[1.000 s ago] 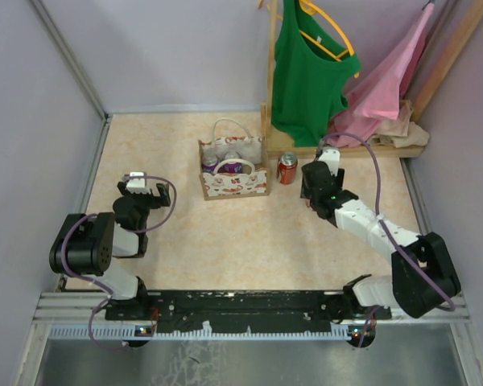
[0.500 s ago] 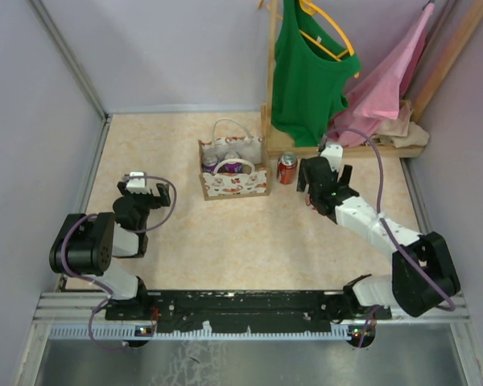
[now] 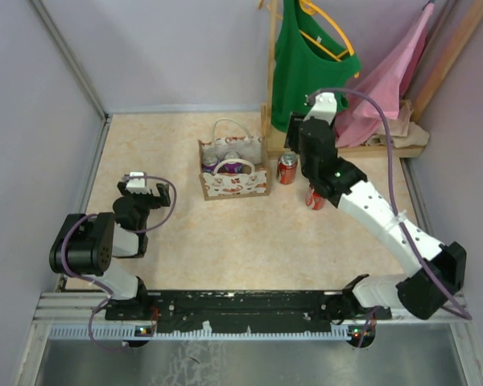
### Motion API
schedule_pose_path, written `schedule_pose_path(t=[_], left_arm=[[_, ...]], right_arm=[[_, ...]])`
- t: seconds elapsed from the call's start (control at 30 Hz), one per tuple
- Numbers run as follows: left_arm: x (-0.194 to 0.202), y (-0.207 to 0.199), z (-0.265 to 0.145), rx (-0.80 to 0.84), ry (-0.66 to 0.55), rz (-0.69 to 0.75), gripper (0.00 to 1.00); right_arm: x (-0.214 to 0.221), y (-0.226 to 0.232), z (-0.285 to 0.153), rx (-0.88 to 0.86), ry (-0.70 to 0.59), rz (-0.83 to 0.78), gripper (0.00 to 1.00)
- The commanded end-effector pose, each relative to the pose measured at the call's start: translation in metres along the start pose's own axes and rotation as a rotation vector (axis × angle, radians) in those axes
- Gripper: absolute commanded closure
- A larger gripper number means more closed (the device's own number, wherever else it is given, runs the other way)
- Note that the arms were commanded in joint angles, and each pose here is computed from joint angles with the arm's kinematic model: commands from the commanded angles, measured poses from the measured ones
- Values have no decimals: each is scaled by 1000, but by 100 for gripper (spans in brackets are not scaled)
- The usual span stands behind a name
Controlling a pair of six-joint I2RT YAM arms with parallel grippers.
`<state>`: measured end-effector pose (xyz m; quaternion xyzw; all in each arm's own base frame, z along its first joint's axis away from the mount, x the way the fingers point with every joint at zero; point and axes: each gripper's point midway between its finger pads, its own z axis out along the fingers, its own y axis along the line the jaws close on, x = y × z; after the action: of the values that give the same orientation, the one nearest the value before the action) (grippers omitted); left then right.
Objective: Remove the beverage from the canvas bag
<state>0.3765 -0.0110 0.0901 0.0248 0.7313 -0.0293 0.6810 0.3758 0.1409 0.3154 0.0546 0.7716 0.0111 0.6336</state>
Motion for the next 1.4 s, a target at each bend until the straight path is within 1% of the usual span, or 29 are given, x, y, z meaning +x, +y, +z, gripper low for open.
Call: schedule_pose_path(t=[0.0, 0.07, 0.13, 0.17, 0.23, 0.37, 0.53, 0.67, 0.8, 0.9, 0.97, 1.37], left_arm=[[-5, 0, 4, 0, -16, 10, 0], [-5, 0, 4, 1, -16, 10, 0], [-4, 0, 3, 1, -16, 10, 0], [-5, 0, 3, 0, -16, 10, 0], [-5, 0, 4, 1, -17, 10, 0], [-5, 0, 3, -1, -16, 9, 0], [-5, 0, 4, 1, -16, 9, 0], [-5, 0, 4, 0, -16, 10, 0], [-5, 0, 4, 1, -16, 9, 0], [-5, 0, 4, 1, -16, 9, 0], [-4, 0, 4, 0, -16, 9, 0], [-5, 0, 4, 0, -16, 10, 0]], right_arm=[[-31, 52, 23, -155, -24, -18, 52], [-32, 73, 32, -209, 0, -38, 60], [-29, 91, 40, -246, 23, -57, 66], [-28, 99, 43, -261, 34, -70, 67], [-20, 115, 48, -277, 62, -107, 66], [15, 145, 56, -307, 148, -194, 54], [60, 169, 61, -358, 251, -232, 30], [89, 178, 67, -378, 320, -243, 17], [108, 183, 74, -384, 352, -250, 9], [124, 187, 79, -394, 382, -267, 6], [135, 189, 82, -399, 403, -278, 1], [169, 193, 89, -422, 463, -318, 1]])
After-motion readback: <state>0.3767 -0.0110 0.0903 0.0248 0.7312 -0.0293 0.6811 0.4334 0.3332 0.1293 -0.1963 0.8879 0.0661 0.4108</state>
